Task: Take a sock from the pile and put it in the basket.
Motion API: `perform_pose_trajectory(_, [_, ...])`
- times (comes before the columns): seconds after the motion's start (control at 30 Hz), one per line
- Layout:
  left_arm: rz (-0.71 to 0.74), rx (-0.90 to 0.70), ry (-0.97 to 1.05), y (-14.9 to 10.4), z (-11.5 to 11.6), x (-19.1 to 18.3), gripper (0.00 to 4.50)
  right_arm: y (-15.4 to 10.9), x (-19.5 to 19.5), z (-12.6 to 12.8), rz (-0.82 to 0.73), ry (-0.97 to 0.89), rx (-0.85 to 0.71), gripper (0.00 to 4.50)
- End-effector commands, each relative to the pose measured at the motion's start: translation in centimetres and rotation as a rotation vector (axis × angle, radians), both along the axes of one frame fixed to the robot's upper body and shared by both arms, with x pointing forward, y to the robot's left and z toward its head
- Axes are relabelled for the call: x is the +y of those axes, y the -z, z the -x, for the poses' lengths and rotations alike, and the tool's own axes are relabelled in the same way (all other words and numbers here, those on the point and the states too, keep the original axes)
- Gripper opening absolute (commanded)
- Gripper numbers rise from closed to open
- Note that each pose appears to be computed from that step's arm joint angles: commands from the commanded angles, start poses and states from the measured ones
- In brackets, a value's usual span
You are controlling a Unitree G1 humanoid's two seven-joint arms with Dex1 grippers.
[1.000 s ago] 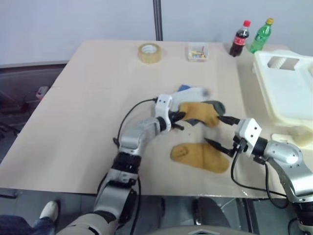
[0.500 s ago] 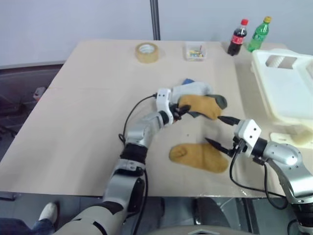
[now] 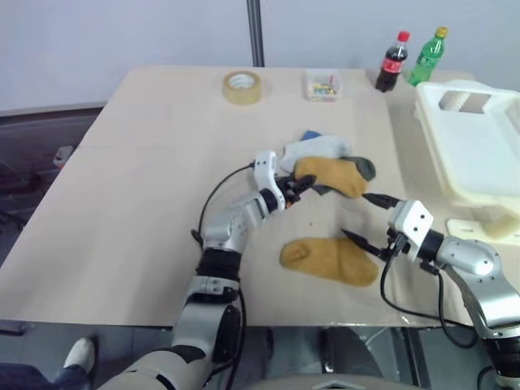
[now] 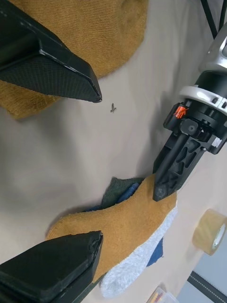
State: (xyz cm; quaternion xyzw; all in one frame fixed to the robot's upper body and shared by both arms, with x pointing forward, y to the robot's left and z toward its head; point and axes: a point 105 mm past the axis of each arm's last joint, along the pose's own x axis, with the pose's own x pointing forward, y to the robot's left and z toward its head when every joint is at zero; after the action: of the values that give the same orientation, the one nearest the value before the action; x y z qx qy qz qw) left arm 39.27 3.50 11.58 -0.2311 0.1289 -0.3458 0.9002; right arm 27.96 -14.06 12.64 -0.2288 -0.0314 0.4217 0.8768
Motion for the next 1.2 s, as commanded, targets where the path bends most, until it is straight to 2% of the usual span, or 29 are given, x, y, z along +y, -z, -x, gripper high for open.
perform_pose_trajectory(0.03, [0.047,-0.067,-0.002,-2.4,-0.3,-0.2,2.58,-0.7,-0.1,0.1,0.001,0.004,-0.045,4.5])
perform_pose_trajectory(0.4, [0.225,-0.113,0.011,-4.9,0.6,-0.2,2.58,-0.2,0.1,0.3,0.005,0.002,-0.042,4.5])
perform_pose_trajectory(0.67, [0.194,-0.084,0.035,-3.7,1.2,-0.7,2.58,-0.1,0.1,0.4,0.005,0.002,-0.04,4.5])
perform_pose_trajectory(0.77, [0.167,-0.085,0.051,-3.4,1.3,-0.8,1.79,-0.1,0.1,0.5,0.006,0.004,-0.04,4.5])
perform_pose_trajectory(0.87, [0.159,-0.077,0.058,-3.1,1.4,-0.9,0.3,-0.1,0.1,0.6,0.006,0.005,-0.04,4.5])
perform_pose_trajectory(0.9, [0.151,-0.074,0.059,-2.9,1.4,-0.9,0.03,-0.1,0.1,0.5,0.006,0.006,-0.04,4.5])
perform_pose_trajectory(1.07, [0.118,-0.076,0.065,-2.4,1.5,-1.0,0.03,-0.2,-0.1,0.5,0.008,0.013,-0.043,4.5])
perform_pose_trajectory(1.2, [0.122,-0.115,0.07,-3.1,1.7,-0.8,0.03,0.0,-0.1,0.5,0.011,0.013,-0.042,4.5])
